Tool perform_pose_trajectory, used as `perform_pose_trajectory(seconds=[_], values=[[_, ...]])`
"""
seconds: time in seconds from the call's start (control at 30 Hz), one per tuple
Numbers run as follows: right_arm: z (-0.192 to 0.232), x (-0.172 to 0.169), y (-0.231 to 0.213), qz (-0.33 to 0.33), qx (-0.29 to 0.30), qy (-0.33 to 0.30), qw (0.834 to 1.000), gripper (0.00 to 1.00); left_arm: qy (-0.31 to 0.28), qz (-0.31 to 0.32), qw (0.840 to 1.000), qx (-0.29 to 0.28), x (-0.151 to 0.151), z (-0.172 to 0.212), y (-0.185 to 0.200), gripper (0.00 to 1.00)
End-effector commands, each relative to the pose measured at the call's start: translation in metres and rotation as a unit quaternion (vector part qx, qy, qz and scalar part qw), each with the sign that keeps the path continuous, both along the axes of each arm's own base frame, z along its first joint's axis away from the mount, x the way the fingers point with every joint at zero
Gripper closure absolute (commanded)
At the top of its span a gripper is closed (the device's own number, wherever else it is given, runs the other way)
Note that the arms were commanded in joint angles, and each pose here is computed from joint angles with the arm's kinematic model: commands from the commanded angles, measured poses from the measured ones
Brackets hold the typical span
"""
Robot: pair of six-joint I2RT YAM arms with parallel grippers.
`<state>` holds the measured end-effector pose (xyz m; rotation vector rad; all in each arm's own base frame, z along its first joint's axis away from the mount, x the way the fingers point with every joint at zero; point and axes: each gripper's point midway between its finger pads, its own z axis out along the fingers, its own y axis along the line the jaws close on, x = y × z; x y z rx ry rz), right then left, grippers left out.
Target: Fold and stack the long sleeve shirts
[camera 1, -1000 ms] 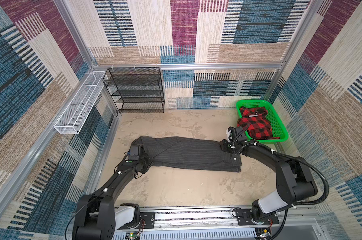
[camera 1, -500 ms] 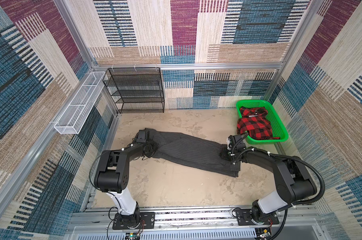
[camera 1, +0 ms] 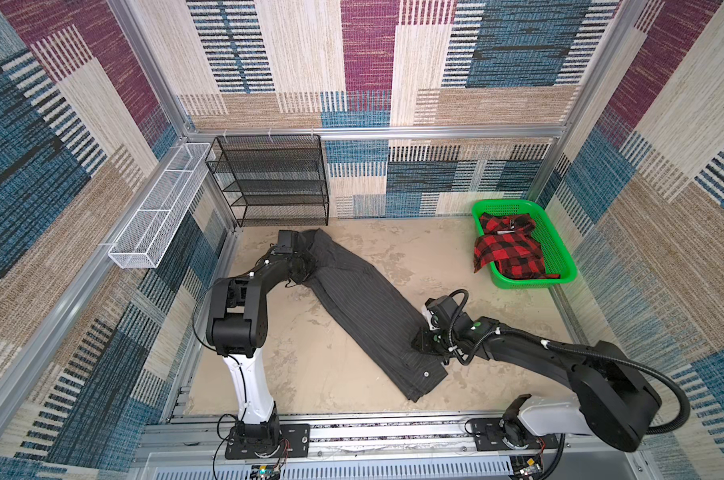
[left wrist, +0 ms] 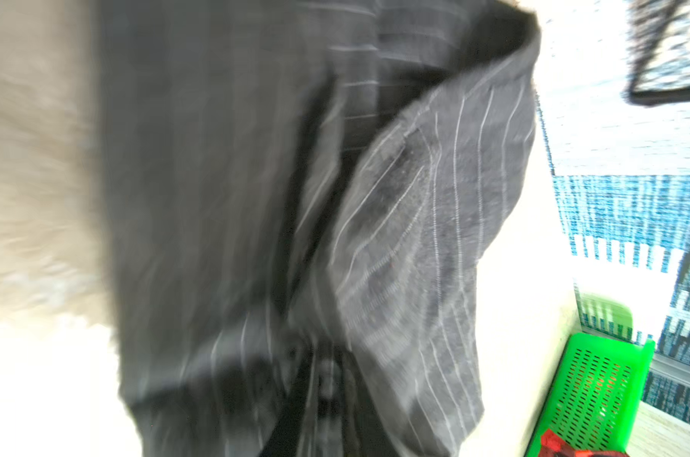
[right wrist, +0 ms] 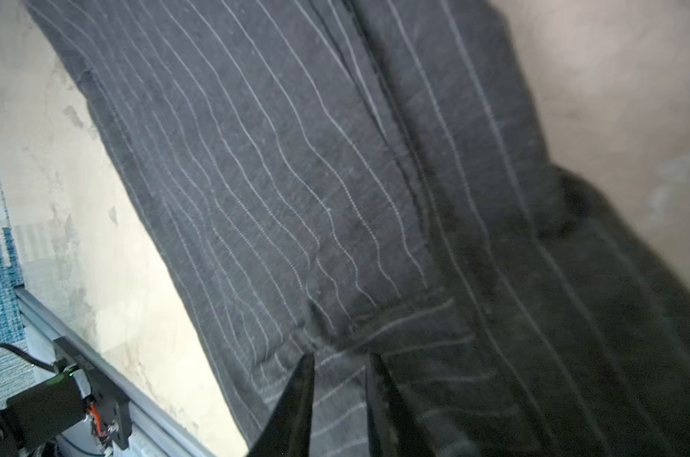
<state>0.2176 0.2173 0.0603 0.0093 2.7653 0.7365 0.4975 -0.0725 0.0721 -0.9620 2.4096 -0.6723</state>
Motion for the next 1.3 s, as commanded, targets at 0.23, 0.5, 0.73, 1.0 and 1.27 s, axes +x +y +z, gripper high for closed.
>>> perform_pose_trajectory(seconds=[0.23,0.5,0.73,1.0,1.27], values=[[0.040,0.042,0.011,0.056,-0.056,-0.091,0.993,0.69,-0.005,-0.044,0.998,0.038,-0.054,0.039,-0.050,0.78],[0.001,0.057,0.032,0.090,-0.056,-0.083,0.991,0.72,0.010,-0.057,0.997,0.042,-0.053,0.010,-0.096,0.80],[-0.033,0.021,0.035,0.097,-0.039,-0.026,0.994,0.74,0.029,-0.078,0.995,0.050,-0.042,-0.034,-0.119,0.82],[-0.040,-0.028,0.102,0.162,-0.012,0.008,0.987,0.74,0.016,-0.100,0.992,0.069,-0.032,-0.033,-0.122,0.80],[0.004,-0.012,0.142,0.175,0.002,-0.058,0.983,0.67,-0.028,-0.129,0.988,0.076,-0.049,0.036,-0.109,0.65]])
